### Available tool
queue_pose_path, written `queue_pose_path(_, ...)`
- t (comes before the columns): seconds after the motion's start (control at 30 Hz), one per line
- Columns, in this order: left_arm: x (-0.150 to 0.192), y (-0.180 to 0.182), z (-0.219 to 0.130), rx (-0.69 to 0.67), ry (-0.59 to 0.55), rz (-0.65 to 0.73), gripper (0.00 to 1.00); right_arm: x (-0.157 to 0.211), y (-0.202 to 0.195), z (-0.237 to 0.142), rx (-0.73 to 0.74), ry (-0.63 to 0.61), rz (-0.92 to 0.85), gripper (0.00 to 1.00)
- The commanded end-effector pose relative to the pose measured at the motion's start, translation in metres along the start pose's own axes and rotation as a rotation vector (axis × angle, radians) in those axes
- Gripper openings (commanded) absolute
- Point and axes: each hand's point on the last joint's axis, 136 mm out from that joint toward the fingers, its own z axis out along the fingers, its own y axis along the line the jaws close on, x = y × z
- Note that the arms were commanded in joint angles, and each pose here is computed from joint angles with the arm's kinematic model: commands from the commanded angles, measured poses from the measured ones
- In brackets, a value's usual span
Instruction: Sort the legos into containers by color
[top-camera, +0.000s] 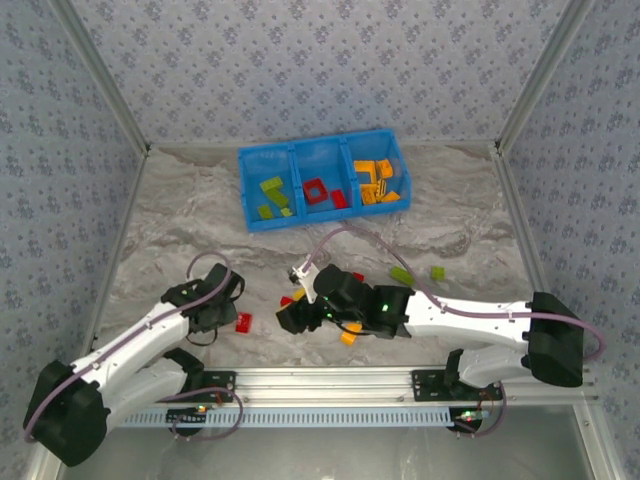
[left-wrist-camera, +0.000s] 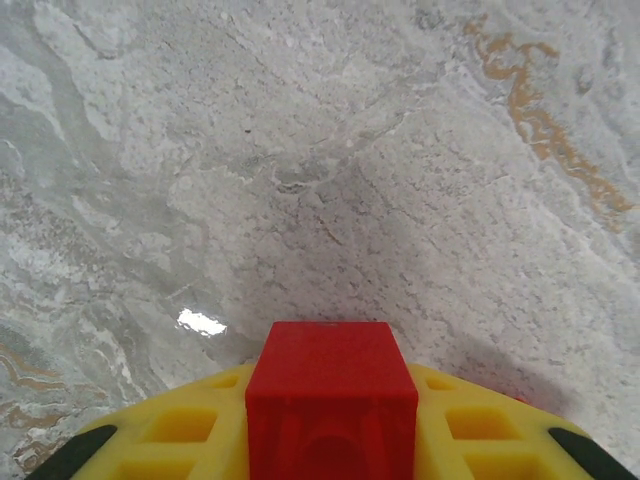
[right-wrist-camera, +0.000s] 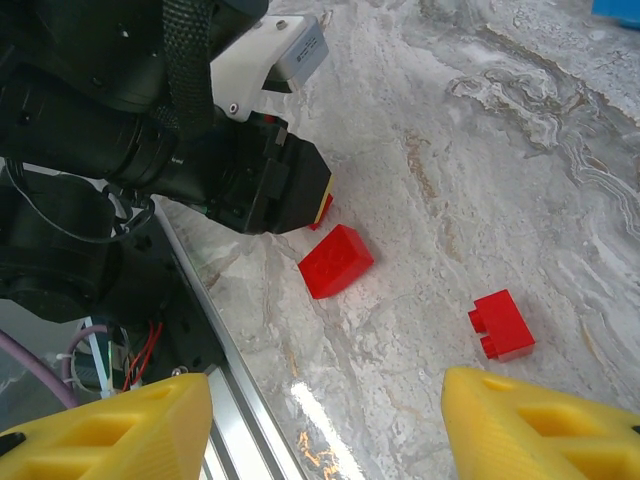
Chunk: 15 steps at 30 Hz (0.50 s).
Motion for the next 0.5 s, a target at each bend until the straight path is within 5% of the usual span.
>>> queue_pose_path(0.0,-0.025,-0.015,-0.028,0.055,-0.061,0.000,0.28,-0.018,-0.001,-0.020,0.007,-0.060,-0.026,0.64)
queue_pose_path(0.1,-0.051,-0.047,-0.055,0.144,-0.098,0.020,0.27,-0.038,-0.023,-0.044,0.099,-0.132,-0.015,0.64)
queue_pose_path(0.27,-0.100,-0.142,-0.097,0.303,-0.167,0.128,0.27,-0.069,-0.096,-0.109,0.458,-0.299,0.102,0.64)
queue_pose_path(0.47,-0.158,-0.263,-0.104,0.414,-0.211,0.238,0.27,-0.094,-0.137,-0.147,0.651,-0.390,0.136,0.64)
